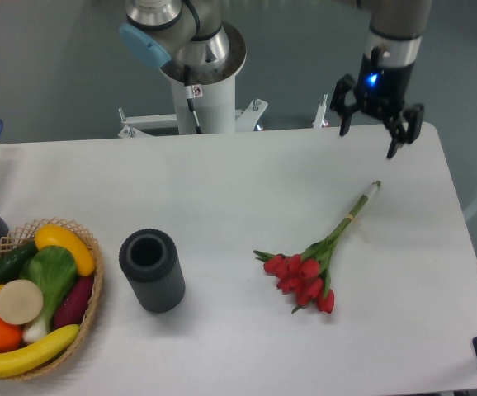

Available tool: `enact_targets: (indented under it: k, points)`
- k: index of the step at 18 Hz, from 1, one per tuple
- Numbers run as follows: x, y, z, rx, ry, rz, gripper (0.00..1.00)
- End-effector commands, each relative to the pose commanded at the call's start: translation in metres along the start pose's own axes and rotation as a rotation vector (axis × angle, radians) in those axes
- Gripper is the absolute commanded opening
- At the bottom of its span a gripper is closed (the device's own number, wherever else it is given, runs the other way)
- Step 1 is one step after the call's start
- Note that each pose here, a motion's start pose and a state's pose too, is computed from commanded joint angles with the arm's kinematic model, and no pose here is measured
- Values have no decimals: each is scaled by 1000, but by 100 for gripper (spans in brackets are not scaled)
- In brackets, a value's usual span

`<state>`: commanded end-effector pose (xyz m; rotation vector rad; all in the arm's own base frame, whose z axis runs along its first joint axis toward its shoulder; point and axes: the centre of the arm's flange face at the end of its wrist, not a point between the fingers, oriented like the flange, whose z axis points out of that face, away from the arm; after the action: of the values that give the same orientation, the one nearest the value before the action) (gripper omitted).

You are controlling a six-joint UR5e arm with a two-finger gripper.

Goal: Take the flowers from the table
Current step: 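Move the open gripper down toward the stems of the red tulips, then lower the gripper around the tulip stems and close it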

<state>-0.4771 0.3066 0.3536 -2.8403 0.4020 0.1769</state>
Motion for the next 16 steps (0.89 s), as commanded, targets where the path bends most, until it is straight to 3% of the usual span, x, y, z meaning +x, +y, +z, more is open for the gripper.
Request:
enact_targets:
  k: [4,9,16]
  points:
    - [-3,-4,47,1,69,5,100]
    - [-9,-13,91,1,70,39,100]
    - [-5,-13,122,-49,114,12,100]
